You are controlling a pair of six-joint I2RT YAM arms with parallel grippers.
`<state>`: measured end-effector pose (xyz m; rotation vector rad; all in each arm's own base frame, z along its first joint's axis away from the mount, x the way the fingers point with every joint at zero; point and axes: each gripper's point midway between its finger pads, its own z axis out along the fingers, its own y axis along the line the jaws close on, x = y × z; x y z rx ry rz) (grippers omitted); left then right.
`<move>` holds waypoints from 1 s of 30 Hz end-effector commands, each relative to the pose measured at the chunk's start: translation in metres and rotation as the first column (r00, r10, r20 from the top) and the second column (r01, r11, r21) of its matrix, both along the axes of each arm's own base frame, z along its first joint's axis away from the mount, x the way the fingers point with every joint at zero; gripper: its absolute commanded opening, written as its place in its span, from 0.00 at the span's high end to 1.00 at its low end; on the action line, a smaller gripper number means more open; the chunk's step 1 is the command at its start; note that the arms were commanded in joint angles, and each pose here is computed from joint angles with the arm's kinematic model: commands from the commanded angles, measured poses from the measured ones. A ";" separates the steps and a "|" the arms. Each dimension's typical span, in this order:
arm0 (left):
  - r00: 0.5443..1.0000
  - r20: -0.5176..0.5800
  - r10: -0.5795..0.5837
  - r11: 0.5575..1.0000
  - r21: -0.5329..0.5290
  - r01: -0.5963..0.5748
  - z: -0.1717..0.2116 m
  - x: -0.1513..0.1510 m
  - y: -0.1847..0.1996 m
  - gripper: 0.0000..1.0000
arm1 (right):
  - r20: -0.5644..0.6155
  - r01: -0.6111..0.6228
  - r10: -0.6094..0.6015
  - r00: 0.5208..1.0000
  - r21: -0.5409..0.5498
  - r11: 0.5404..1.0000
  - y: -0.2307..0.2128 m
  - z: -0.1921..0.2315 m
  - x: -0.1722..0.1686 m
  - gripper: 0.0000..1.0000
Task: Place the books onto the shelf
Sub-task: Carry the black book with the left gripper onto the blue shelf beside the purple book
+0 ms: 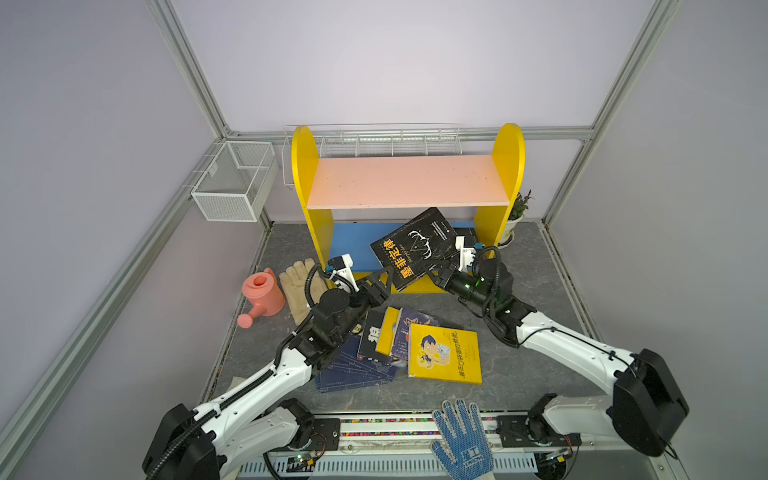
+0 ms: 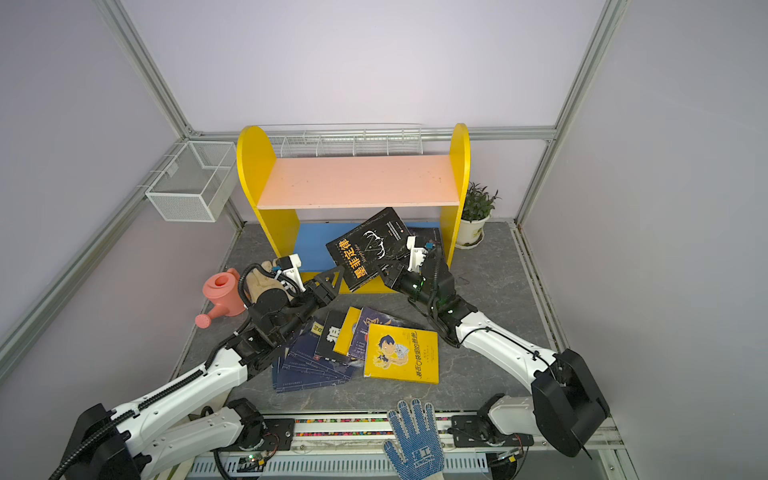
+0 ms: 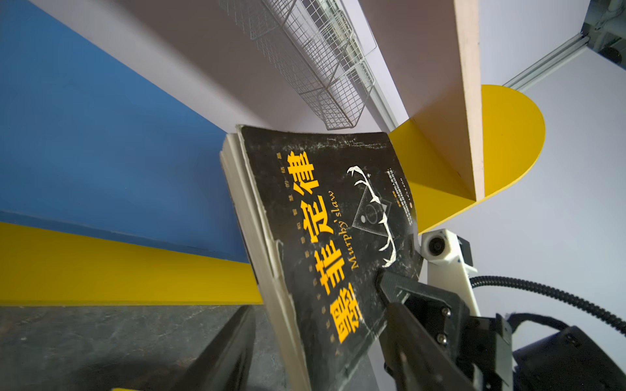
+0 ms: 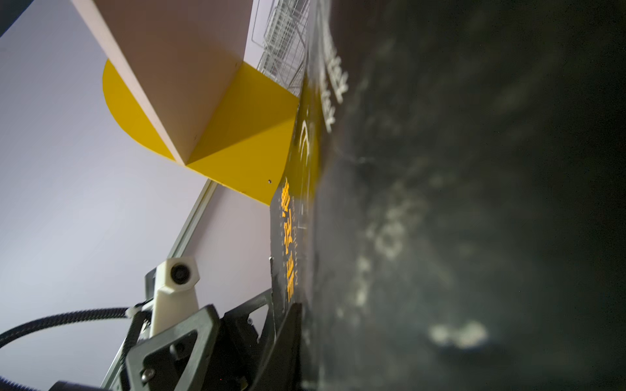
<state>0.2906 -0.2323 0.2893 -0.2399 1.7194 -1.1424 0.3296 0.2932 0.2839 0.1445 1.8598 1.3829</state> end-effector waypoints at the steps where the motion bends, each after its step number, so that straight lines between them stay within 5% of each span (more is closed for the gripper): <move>1: 0.997 -0.020 0.073 0.997 0.020 -0.073 0.000 0.001 0.015 0.35 | 0.119 0.152 -0.166 0.979 0.122 0.981 -0.021 0.044 0.021 0.94; 16: 0.990 -0.036 0.133 0.985 0.118 -0.128 -0.015 -0.012 0.040 0.34 | -0.028 0.485 -0.486 0.873 0.145 0.862 -0.076 0.016 0.079 0.94; 23: 0.990 -0.038 0.133 0.983 0.129 -0.127 -0.014 -0.012 0.041 0.34 | -0.139 0.522 -0.508 0.850 0.091 0.848 -0.083 -0.004 0.096 0.92; 27: 0.991 -0.032 0.126 0.984 0.127 -0.121 -0.012 -0.012 0.040 0.34 | -0.231 0.503 -0.498 0.835 -0.043 0.863 -0.082 -0.025 0.097 0.76; 30: 0.992 -0.034 0.124 0.985 0.129 -0.118 -0.012 -0.012 0.039 0.34 | -0.304 0.512 -0.523 0.796 -0.121 0.850 -0.090 -0.041 0.090 0.52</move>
